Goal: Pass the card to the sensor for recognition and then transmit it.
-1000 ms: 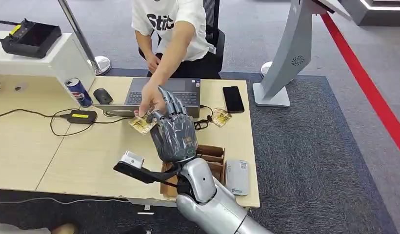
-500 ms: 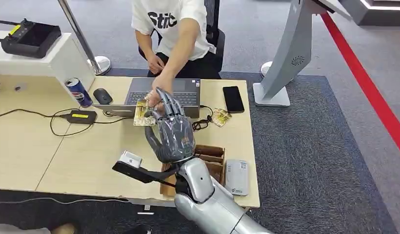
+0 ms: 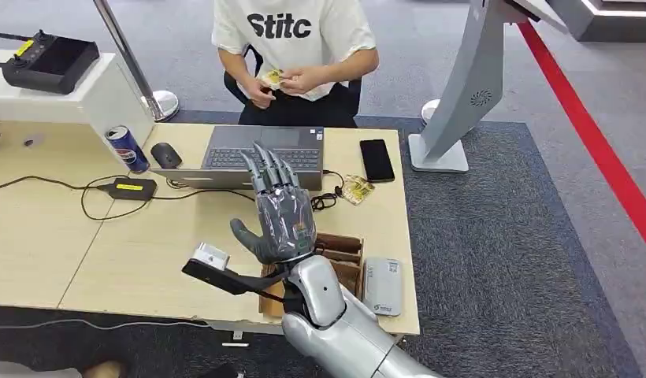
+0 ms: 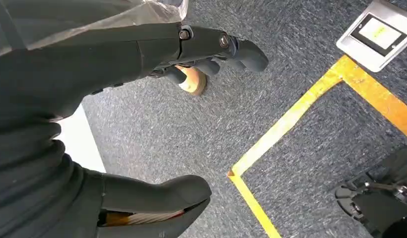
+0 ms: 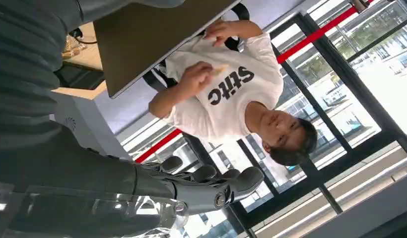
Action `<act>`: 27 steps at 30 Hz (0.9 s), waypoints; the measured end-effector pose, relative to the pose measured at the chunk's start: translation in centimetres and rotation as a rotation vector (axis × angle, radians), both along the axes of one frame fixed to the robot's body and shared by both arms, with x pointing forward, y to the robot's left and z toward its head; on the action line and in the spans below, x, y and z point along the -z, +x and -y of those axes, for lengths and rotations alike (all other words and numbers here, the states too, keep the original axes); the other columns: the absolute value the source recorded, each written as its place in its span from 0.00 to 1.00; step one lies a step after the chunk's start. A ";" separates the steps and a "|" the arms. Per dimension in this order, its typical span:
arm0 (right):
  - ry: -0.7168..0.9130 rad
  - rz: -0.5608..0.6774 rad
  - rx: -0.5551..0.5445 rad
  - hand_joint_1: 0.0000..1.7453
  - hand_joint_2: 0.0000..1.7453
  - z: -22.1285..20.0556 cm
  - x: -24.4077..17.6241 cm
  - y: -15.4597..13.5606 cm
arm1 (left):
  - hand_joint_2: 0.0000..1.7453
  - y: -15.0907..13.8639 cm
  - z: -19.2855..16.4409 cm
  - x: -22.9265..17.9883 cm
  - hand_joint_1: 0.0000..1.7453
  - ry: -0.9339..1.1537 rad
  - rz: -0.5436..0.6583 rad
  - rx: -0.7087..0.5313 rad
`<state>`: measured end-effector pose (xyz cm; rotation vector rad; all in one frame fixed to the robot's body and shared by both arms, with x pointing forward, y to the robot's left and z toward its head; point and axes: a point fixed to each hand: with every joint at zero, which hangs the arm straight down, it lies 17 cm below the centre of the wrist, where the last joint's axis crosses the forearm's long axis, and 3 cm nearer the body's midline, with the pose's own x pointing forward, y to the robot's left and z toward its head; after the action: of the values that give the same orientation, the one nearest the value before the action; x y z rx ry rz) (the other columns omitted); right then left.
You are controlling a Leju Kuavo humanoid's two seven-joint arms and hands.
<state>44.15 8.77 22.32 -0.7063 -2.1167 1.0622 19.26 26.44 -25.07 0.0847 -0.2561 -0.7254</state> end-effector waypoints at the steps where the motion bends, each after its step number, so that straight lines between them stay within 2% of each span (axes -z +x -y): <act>1: 0.000 0.000 0.000 0.00 1.00 0.0 0.0 0.0 | 1.00 0.0 0.0 0.0 0.00 0.000 0.000 0.000; 13: 0.001 -0.004 0.009 0.00 1.00 0.3 0.0 0.1 | 1.00 0.0 0.0 0.0 0.00 0.000 0.000 -0.005; 18: -0.023 -0.038 0.039 0.00 1.00 1.7 1.3 0.0 | 1.00 -0.8 -0.1 0.2 0.00 -0.007 -0.007 -0.017; 24: -0.032 -0.144 0.069 0.00 1.00 4.6 4.2 -0.8 | 1.00 -1.7 -1.2 0.6 0.00 -0.005 -0.010 -0.052; 27: 0.017 -0.212 0.081 0.00 1.00 6.5 5.0 -1.1 | 1.00 -2.4 -1.7 0.8 0.00 -0.004 -0.011 -0.074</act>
<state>43.01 2.24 17.37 -0.6357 -1.8993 1.0264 16.85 28.15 -25.89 0.0861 -0.2430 -0.6513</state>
